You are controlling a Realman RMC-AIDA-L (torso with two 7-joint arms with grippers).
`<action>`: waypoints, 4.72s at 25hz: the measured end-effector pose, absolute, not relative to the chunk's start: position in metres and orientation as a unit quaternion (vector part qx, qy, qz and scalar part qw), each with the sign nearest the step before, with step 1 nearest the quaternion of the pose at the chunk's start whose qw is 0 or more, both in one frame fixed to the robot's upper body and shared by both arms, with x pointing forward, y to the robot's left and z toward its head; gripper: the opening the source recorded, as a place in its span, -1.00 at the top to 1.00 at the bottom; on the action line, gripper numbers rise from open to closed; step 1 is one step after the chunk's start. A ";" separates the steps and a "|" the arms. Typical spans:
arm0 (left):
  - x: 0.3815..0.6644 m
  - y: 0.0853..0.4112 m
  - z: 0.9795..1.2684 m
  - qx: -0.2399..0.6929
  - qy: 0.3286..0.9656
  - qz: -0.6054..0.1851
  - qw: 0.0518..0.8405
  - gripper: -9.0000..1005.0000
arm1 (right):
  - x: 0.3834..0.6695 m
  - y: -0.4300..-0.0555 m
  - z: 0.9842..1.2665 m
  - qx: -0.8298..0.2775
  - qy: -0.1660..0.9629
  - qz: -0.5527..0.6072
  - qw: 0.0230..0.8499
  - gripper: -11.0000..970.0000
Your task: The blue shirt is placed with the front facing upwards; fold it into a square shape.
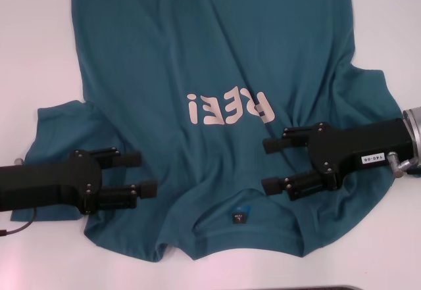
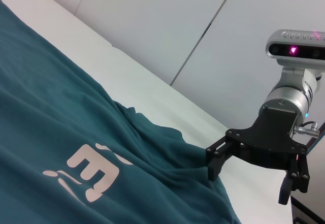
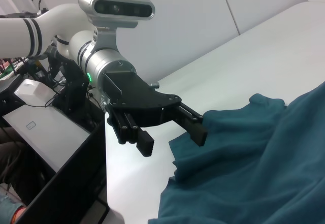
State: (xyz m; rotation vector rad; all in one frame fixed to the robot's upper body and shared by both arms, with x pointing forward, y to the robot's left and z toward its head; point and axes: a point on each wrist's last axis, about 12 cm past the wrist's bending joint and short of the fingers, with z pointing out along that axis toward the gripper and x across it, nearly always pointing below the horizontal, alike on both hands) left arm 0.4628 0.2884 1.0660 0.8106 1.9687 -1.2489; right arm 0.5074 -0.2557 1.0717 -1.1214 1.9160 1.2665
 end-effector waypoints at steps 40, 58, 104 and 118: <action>0.458 0.383 1.061 -0.215 0.795 -0.522 0.221 -0.62 | 0.509 -0.329 1.088 -0.018 0.773 0.559 0.299 -0.94; 0.455 0.399 1.050 -0.229 0.834 -0.450 0.223 -0.62 | 0.508 -0.334 1.087 -0.015 0.775 0.554 0.304 -0.94; 0.471 0.370 1.048 -0.159 0.856 -0.457 0.183 0.10 | 0.507 -0.334 1.088 -0.016 0.773 0.556 0.305 -0.94; 0.485 0.384 1.073 -0.091 0.891 -0.404 0.185 0.97 | 0.506 -0.336 1.088 -0.014 0.774 0.555 0.305 -0.94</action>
